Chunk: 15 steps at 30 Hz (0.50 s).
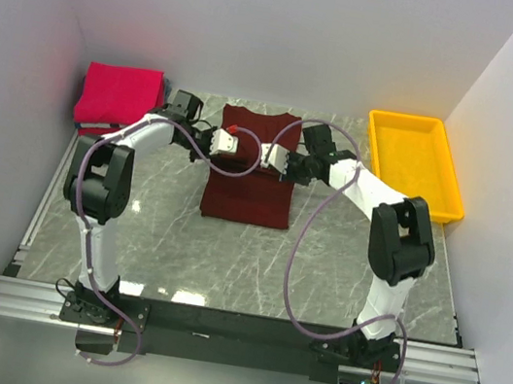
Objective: Fold and stack the t-shirts
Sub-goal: Fold the tshirt
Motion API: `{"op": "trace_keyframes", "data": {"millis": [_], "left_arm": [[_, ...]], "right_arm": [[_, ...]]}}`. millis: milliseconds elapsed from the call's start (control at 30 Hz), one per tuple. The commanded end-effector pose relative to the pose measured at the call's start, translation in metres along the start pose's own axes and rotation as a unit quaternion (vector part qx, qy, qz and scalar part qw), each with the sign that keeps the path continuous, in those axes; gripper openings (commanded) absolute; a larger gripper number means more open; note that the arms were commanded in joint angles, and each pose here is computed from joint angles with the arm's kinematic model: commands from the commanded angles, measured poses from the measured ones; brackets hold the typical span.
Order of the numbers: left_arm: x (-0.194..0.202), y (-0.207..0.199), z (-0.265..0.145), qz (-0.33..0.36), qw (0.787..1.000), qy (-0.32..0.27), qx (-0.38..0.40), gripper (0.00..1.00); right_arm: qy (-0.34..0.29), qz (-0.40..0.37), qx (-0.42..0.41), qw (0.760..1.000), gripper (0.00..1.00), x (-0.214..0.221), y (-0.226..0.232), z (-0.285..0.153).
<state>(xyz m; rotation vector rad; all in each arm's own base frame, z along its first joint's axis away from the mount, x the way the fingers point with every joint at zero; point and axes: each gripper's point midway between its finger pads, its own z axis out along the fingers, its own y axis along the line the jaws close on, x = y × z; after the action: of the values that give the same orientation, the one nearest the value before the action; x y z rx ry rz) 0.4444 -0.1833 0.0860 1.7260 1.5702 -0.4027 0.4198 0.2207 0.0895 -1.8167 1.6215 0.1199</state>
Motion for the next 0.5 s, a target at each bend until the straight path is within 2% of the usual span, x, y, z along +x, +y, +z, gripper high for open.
{"op": "trace_keyframes", "data": {"millis": [0, 33, 67, 133, 167, 200, 233, 300, 400, 433, 467], "left_arm": [[-0.002, 0.029, 0.004, 0.027, 0.999, -0.005, -0.023, 0.01], [0.001, 0.032, 0.006, 0.022, 0.999, -0.003, -0.026, 0.01], [0.0, 0.039, 0.007, 0.023, 0.999, -0.003, -0.034, 0.01], [0.009, 0.043, 0.01, 0.009, 0.999, 0.003, -0.041, 0.13], [0.011, 0.045, 0.011, 0.004, 0.999, 0.005, -0.046, 0.2], [0.011, 0.049, 0.009, 0.006, 0.998, 0.004, -0.057, 0.35], [0.012, 0.051, 0.005, -0.007, 0.998, 0.004, -0.065, 0.41], [0.003, 0.052, -0.008, -0.013, 0.996, -0.009, -0.084, 0.59], [-0.005, 0.037, -0.026, -0.012, 0.996, -0.018, -0.083, 0.58], [-0.005, 0.028, -0.03, -0.017, 0.997, -0.017, -0.077, 0.57], [-0.003, 0.01, -0.029, -0.028, 0.998, -0.02, -0.061, 0.56]], "right_arm": [[-0.002, -0.009, 0.019, 1.0, 0.0, -0.001, -0.032, 0.001], [0.006, -0.007, 0.023, 1.0, 0.0, 0.004, -0.037, 0.005], [0.008, -0.008, 0.028, 1.0, 0.05, 0.005, -0.041, 0.006], [0.006, -0.002, 0.052, 0.999, 0.27, 0.003, -0.052, 0.008], [0.011, 0.003, 0.062, 0.998, 0.46, 0.006, -0.056, 0.007], [0.011, 0.009, 0.07, 0.997, 0.52, 0.006, -0.06, 0.006], [0.009, 0.018, 0.082, 0.996, 0.6, 0.004, -0.065, 0.002], [0.011, 0.031, 0.095, 0.995, 0.61, 0.002, -0.07, -0.011], [0.005, 0.042, 0.091, 0.995, 0.6, -0.001, -0.06, -0.031], [0.009, 0.05, 0.073, 0.996, 0.59, 0.003, -0.045, -0.032], [0.007, 0.052, 0.064, 0.997, 0.55, 0.002, -0.037, -0.037]]}}
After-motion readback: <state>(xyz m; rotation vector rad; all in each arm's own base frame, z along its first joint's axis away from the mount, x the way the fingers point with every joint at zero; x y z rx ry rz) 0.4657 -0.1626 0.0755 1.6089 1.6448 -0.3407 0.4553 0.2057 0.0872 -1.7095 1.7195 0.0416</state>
